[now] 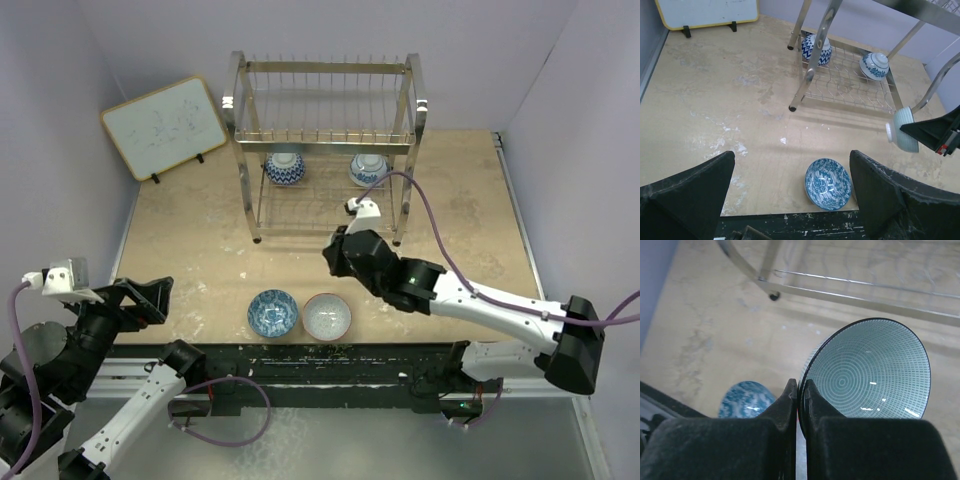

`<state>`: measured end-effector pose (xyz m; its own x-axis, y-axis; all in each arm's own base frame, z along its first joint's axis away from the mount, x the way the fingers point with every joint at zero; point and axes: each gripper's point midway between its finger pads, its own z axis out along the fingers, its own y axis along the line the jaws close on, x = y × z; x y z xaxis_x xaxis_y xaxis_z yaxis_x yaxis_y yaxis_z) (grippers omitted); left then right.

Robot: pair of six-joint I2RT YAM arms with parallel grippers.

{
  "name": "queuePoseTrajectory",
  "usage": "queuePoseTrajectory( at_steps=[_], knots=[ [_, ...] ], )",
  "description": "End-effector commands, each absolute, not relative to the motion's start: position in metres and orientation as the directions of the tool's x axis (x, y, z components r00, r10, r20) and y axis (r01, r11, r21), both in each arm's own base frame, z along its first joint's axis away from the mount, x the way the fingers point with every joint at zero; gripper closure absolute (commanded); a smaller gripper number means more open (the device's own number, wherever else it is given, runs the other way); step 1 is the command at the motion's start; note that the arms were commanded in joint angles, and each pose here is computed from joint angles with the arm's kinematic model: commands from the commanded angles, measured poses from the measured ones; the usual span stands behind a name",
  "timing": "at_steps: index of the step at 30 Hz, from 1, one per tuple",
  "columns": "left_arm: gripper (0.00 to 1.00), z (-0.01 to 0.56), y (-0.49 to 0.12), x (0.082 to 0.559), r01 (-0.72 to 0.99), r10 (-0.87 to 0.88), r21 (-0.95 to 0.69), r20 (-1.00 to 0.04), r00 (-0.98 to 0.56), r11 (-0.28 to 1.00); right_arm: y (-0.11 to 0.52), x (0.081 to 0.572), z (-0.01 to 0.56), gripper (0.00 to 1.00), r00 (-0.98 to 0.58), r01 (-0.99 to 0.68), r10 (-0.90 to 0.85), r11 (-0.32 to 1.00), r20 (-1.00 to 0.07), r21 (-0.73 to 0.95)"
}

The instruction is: Load the bowls into the dish rack

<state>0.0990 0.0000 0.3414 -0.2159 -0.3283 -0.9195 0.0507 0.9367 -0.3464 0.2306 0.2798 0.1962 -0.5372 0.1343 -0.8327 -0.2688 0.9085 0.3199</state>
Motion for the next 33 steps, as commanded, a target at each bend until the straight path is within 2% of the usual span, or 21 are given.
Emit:
queuePoseTrajectory(
  at_steps=[1, 8, 17, 27, 33],
  knots=[
    [0.01, 0.359, 0.002, 0.100, 0.053, -0.349, -0.363, -0.921, -0.173, 0.930, 0.346, 0.242, 0.286, 1.00, -0.454, -0.466, 0.274, 0.738, -0.848, 0.488],
    [0.01, 0.367, 0.001, 0.098, 0.071, -0.350, -0.364, -0.923, -0.159, 0.929, 0.392, 0.253, 0.316, 1.00, -0.526, -0.561, 0.367, 0.528, -0.767, 0.638],
    [0.01, 0.373, 0.003, 0.096, 0.078, -0.346, -0.359, -0.927, -0.143, 0.930, 0.419, 0.269, 0.296, 1.00, -0.654, -0.536, 0.407, 0.345, -0.638, 0.770],
    [0.01, 0.375, 0.005, 0.094, 0.078, -0.344, -0.356, -0.929, -0.138, 0.931, 0.422, 0.294, 0.295, 1.00, -0.716, -0.492, 0.475, 0.175, -0.511, 0.853],
    [0.01, 0.376, 0.007, 0.094, 0.071, -0.341, -0.352, -0.931, -0.133, 0.933, 0.411, 0.329, 0.297, 1.00, -0.748, -0.451, 0.520, 0.061, -0.414, 0.891]
  ],
)
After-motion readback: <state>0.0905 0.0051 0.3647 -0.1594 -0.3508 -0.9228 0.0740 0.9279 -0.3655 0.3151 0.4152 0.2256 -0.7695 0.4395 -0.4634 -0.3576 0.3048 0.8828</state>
